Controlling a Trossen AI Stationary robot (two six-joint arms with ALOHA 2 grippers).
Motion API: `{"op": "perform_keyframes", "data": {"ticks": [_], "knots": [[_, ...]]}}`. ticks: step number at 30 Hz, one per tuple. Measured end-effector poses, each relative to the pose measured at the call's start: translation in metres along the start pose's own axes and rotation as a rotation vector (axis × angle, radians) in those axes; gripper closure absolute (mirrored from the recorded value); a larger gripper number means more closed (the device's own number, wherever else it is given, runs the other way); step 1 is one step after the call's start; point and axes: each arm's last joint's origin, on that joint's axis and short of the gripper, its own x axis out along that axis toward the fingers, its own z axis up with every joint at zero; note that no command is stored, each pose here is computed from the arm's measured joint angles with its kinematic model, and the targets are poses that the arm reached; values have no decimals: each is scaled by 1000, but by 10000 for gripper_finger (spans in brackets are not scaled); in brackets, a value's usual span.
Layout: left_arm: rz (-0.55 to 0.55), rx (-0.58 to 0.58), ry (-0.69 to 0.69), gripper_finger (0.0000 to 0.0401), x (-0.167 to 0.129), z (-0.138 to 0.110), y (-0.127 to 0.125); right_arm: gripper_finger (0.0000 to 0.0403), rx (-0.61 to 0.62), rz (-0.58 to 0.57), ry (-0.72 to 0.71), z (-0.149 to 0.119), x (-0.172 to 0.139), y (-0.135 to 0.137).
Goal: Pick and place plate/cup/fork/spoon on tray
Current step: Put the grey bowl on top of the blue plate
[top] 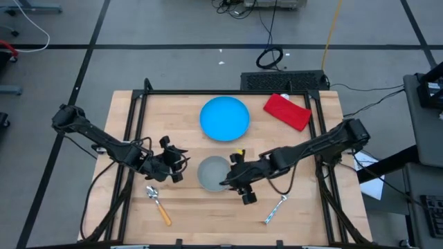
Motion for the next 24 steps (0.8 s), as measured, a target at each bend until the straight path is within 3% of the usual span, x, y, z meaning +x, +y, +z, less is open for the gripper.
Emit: {"op": "perform_keyframes", "data": {"ticks": [6,10,24], "knots": [[-3,6,-5,256,-2,1,1,157,-35,22,39,-6,26,2],[-1,15,-6,256,-2,1,2,139,-48,21,49,-9,43,2],[0,25,-9,256,-2,1,1,195,-137,48,121,-24,77,-2]]}}
